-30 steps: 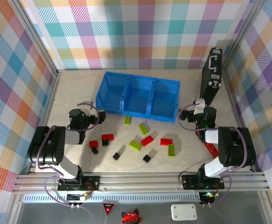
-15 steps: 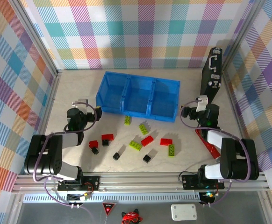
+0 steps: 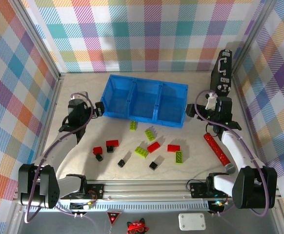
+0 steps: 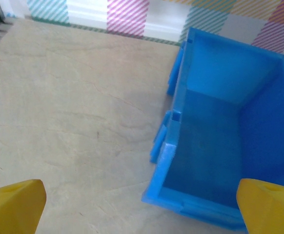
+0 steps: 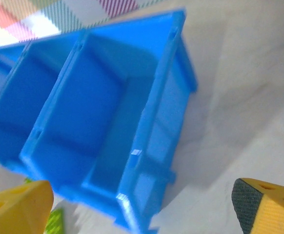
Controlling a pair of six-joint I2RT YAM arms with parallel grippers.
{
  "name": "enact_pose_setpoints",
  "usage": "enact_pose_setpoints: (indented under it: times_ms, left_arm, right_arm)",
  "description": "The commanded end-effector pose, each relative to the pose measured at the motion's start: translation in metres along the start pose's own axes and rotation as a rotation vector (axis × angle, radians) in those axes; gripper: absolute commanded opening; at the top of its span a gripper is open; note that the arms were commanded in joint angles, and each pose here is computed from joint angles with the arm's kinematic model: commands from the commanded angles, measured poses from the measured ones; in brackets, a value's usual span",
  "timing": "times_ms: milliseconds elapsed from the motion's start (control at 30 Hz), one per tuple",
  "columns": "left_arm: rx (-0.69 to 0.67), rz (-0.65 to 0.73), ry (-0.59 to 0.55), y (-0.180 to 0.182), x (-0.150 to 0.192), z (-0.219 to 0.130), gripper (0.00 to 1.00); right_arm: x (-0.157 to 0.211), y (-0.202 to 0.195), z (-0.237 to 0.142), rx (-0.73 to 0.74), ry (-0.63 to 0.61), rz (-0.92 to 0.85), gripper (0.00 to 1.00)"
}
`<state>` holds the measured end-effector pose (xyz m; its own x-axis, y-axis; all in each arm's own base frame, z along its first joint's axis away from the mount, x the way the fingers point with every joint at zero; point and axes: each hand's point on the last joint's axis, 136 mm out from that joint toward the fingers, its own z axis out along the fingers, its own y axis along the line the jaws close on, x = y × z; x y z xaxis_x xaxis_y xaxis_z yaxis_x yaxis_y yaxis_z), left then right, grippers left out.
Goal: Sort the legos into containers by color
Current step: Pick up the lego from the bottom-center of the table.
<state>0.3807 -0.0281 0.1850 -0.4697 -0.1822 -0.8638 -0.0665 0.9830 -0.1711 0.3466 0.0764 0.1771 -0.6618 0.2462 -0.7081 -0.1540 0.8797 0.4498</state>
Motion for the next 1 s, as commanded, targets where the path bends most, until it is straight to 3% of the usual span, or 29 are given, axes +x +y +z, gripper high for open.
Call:
enact_pose_setpoints:
  times_ms: [0, 233, 500, 667, 967]
  left_arm:
    - [0.044, -0.053, 0.204, -0.01, 0.034, -0.011, 0.99]
    - [0.164, -0.095, 0.378, -0.036, 0.045, -0.032, 0.98]
    - [0.249, -0.06, 0.539, -0.054, 0.046, -0.046, 0.98]
    - [0.311, 0.033, 0.559, -0.061, 0.044, -0.05, 0.98]
    - [0.249, 0.126, 0.549, -0.044, 0.057, -0.042, 0.99]
  right_arm:
    - [0.036, 0.025, -0.012, -0.072, 0.189, 0.14, 0.94]
    - [0.074, 0.052, -0.025, -0.057, 0.377, 0.141, 0.9]
    - [0.103, 0.036, -0.033, 0.148, 0.489, 0.16, 0.85]
    - [0.114, 0.029, -0.032, 0.186, 0.532, 0.149, 0.8]
    - [0.145, 0.042, -0.029, 0.268, 0.642, 0.103, 0.77]
